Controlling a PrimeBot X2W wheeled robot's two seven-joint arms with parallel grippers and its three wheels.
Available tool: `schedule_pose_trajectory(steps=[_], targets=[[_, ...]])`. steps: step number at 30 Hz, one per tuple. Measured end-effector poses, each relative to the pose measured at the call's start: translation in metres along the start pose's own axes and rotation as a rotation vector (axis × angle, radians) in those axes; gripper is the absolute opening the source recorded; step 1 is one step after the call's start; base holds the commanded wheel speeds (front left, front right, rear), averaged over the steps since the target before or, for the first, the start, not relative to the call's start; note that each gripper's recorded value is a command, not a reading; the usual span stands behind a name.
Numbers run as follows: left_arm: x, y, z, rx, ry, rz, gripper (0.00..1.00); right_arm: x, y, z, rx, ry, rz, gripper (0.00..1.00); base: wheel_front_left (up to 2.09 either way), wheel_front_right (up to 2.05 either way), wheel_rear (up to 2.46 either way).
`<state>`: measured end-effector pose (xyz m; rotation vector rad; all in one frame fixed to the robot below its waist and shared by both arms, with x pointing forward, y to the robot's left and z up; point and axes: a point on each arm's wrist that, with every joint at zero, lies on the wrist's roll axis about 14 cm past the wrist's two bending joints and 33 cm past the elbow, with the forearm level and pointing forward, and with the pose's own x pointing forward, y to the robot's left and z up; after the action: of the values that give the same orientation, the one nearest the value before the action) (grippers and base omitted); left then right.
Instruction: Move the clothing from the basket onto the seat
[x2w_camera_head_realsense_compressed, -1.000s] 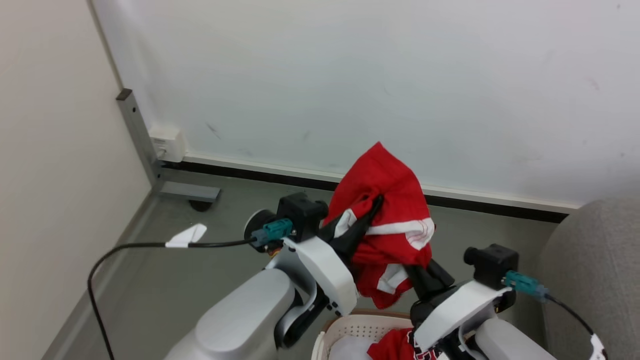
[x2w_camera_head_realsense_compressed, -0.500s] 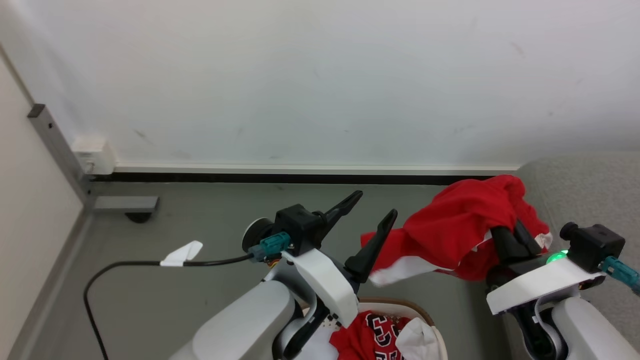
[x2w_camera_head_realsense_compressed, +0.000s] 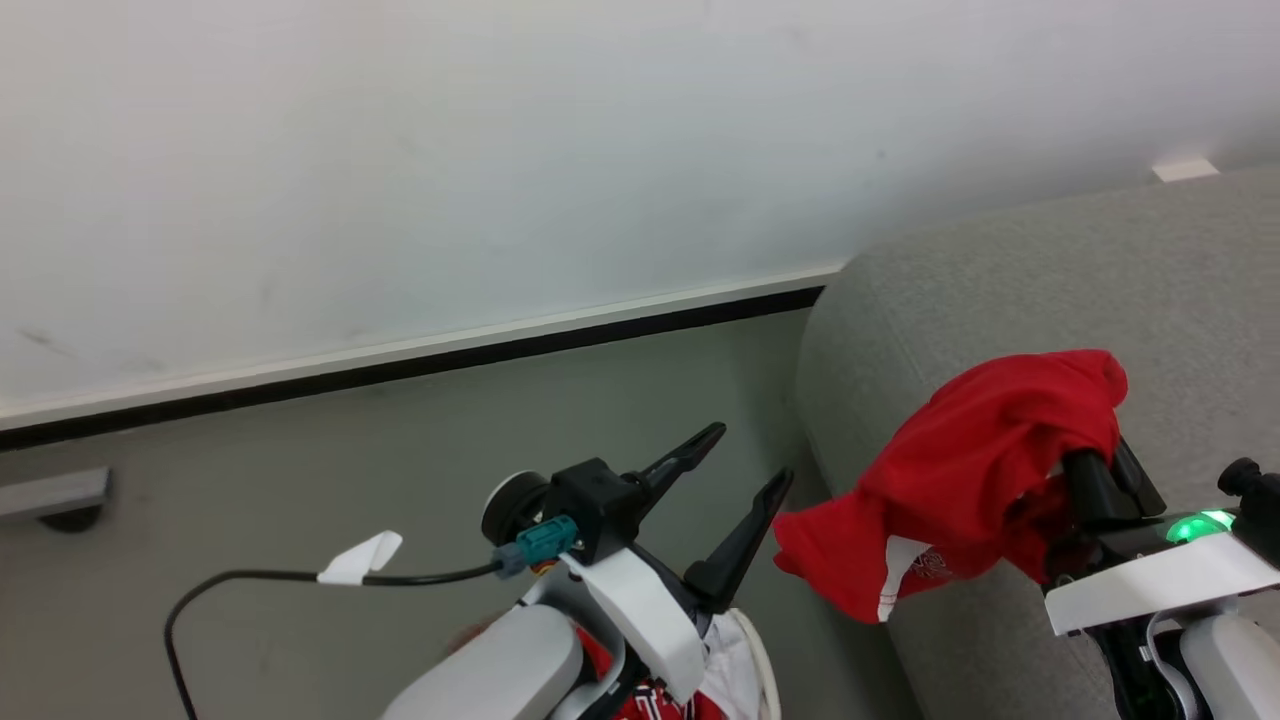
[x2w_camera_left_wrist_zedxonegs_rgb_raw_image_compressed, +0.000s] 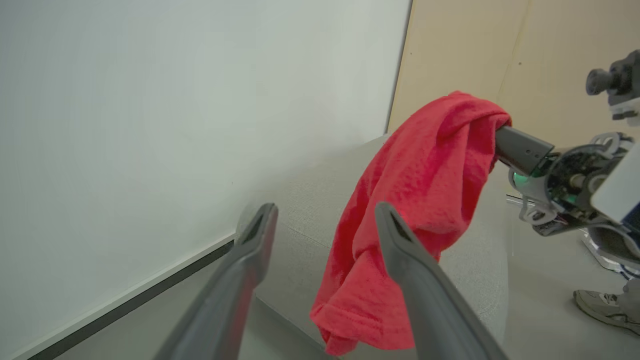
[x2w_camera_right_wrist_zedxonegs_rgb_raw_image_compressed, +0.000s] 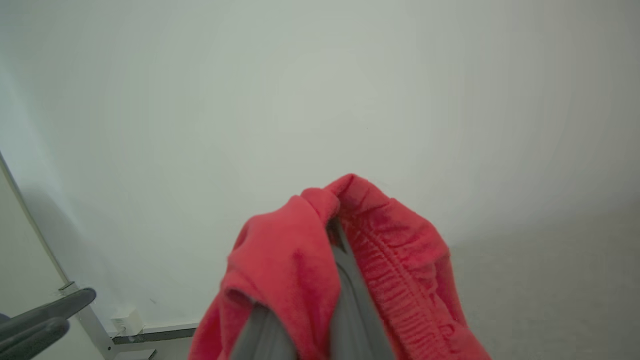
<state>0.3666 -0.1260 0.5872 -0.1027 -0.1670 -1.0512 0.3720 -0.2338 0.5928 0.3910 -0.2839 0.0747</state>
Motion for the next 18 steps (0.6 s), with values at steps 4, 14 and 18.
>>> schedule_pose_trajectory(steps=[4,14,18], targets=[[0.011,-0.014,-0.011,-0.027,0.011,-0.048,1.0,-0.02,-0.021,0.008,0.014,-0.02,-0.073,0.0,0.0,0.0,0.0],[0.023,-0.024,-0.025,-0.069,0.018,-0.1,1.0,-0.035,-0.048,0.027,-0.033,-0.058,-0.154,0.0,0.0,0.0,0.0],[0.023,-0.02,-0.029,-0.079,0.021,-0.097,1.0,-0.03,-0.053,0.034,-0.056,-0.077,-0.162,0.0,0.0,0.0,0.0]])
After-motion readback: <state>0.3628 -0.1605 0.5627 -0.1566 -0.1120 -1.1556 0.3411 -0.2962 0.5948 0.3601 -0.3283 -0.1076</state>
